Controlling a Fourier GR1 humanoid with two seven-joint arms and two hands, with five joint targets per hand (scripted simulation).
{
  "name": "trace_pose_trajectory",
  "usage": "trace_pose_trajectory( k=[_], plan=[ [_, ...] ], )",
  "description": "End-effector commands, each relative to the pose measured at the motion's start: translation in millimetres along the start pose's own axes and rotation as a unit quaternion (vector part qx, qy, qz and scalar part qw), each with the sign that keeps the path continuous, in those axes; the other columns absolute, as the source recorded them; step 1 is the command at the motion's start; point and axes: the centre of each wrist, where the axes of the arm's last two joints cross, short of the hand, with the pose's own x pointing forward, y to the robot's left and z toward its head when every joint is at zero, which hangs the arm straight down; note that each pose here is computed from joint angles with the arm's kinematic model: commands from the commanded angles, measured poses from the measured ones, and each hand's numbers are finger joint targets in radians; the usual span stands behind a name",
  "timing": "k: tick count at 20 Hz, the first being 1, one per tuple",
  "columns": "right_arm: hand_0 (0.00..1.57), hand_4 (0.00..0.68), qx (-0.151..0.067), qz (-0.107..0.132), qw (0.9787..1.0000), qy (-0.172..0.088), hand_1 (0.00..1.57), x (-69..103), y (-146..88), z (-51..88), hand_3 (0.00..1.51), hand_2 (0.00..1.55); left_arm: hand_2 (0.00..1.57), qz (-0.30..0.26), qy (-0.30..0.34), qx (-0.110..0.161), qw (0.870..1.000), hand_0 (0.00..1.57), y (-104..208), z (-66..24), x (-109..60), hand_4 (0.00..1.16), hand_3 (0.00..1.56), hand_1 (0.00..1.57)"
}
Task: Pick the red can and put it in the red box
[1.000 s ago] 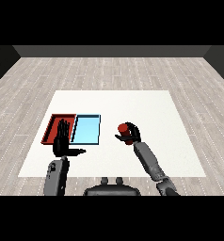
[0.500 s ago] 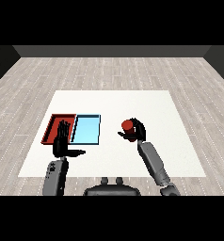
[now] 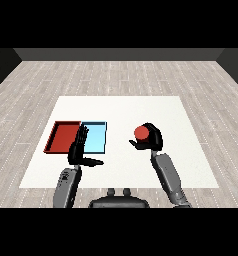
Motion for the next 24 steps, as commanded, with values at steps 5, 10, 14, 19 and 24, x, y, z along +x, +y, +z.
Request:
trace_pose_trajectory(
  k=[5, 10, 14, 19, 24],
  plan=[
    [1.45, 0.636, 0.002, 0.004, 0.9997, -0.024, 1.45, 17.4, 70, -24.4, 1.38, 1.41, 0.00, -0.007, 0.025, -0.029, 0.999, 0.00, -30, -15.0, 6.3, 0.00, 0.00, 0.00],
    [1.43, 0.629, 0.001, -0.017, 0.9988, -0.047, 1.43, 34.4, 82, 7.4, 1.39, 1.41, 0.00, -0.017, 0.040, -0.044, 0.998, 0.00, -48, -34.2, 0.9, 0.00, 0.00, 0.00],
    [1.44, 0.632, 0.015, -0.022, 0.9980, -0.057, 1.44, 15.3, 71, 5.6, 1.40, 1.43, 0.00, -0.019, 0.060, -0.048, 0.997, 0.00, -65, -28.1, -9.8, 0.00, 0.00, 0.00],
    [1.44, 0.616, 0.026, -0.024, 0.9962, -0.079, 1.44, 31.8, 69, -18.0, 1.40, 1.43, 0.00, -0.012, 0.077, -0.055, 0.995, 0.00, -61, -21.6, -25.6, 0.00, 0.00, 0.00],
    [1.45, 0.651, 0.035, -0.017, 0.9962, -0.078, 1.45, 28.3, 82, -10.0, 1.39, 1.44, 0.00, -0.006, 0.097, -0.050, 0.994, 0.00, -65, -15.3, -49.1, 0.00, 0.00, 0.00]
  ],
)
